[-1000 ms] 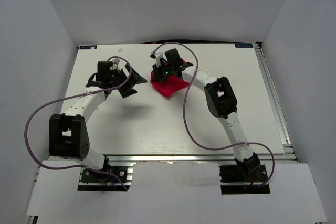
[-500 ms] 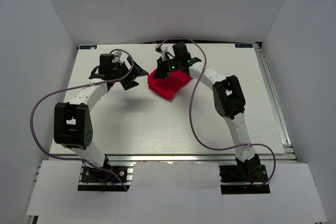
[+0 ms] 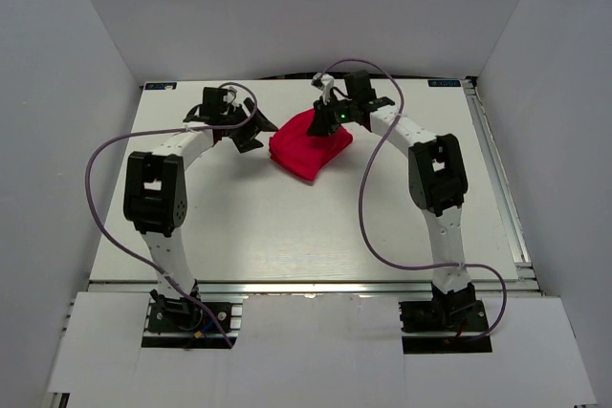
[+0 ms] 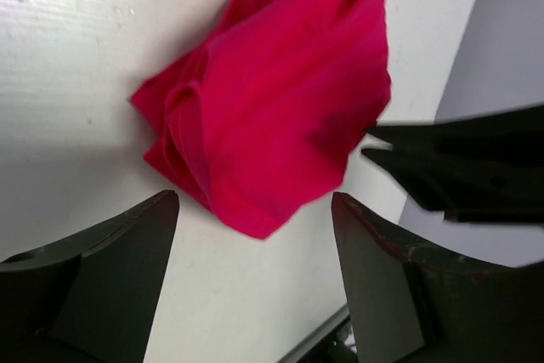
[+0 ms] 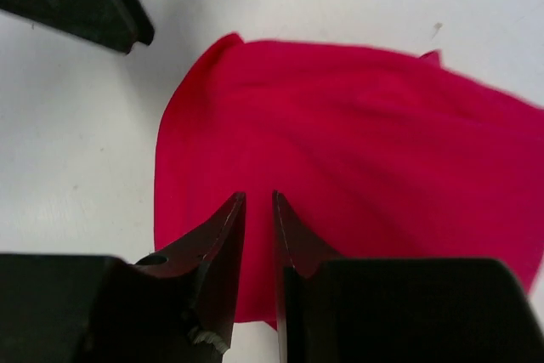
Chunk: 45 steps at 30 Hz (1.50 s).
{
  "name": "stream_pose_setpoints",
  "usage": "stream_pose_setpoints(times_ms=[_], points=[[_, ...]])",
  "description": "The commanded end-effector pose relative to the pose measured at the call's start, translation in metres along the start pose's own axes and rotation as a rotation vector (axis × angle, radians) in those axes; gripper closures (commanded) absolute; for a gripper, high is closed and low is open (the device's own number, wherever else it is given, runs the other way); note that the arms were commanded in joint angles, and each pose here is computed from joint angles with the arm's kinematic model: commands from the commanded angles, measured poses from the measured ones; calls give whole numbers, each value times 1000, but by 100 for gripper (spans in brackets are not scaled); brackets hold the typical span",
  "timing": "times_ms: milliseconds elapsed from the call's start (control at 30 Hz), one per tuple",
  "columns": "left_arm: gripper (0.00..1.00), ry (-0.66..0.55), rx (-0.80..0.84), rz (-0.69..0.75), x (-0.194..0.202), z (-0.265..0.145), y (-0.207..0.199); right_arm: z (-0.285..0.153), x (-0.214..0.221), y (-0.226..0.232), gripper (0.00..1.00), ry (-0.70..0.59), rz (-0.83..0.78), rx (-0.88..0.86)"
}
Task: Fold and stack the t-shirts
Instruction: Smooth out wrinkles on the folded tshirt
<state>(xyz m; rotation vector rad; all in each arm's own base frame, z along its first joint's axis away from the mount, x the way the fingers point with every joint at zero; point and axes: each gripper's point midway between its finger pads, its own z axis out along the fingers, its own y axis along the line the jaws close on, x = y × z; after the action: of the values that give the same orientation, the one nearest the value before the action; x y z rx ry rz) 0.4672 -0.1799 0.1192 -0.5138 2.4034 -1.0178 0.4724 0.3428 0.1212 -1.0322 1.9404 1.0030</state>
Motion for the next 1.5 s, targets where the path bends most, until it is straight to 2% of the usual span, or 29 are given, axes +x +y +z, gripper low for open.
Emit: stream_pose_setpoints(times_ms=[0,67,200,367,667,833,900,1300,1467], points=[[22,-16,-78,11,-9,10,11,7,6,10,75,20,-6,-41],[25,-25,-99,8,-16,15,13,11,15,12,76,42,18,-56],[39,-20,-126,6,-19,25,21,17,27,12,76,62,51,-63],[41,1,-146,-2,-20,40,32,24,36,4,76,77,75,-51],[50,-6,-129,-2,-32,55,28,26,43,1,76,92,82,-41],[66,11,-122,-5,-28,57,29,28,47,-2,77,99,87,-33],[69,16,-120,-5,-26,54,28,28,48,-3,76,101,88,-30],[72,48,-85,-4,-19,50,21,30,49,-10,76,103,88,-7],[81,61,-81,-8,-13,46,21,31,50,-13,77,105,89,3]])
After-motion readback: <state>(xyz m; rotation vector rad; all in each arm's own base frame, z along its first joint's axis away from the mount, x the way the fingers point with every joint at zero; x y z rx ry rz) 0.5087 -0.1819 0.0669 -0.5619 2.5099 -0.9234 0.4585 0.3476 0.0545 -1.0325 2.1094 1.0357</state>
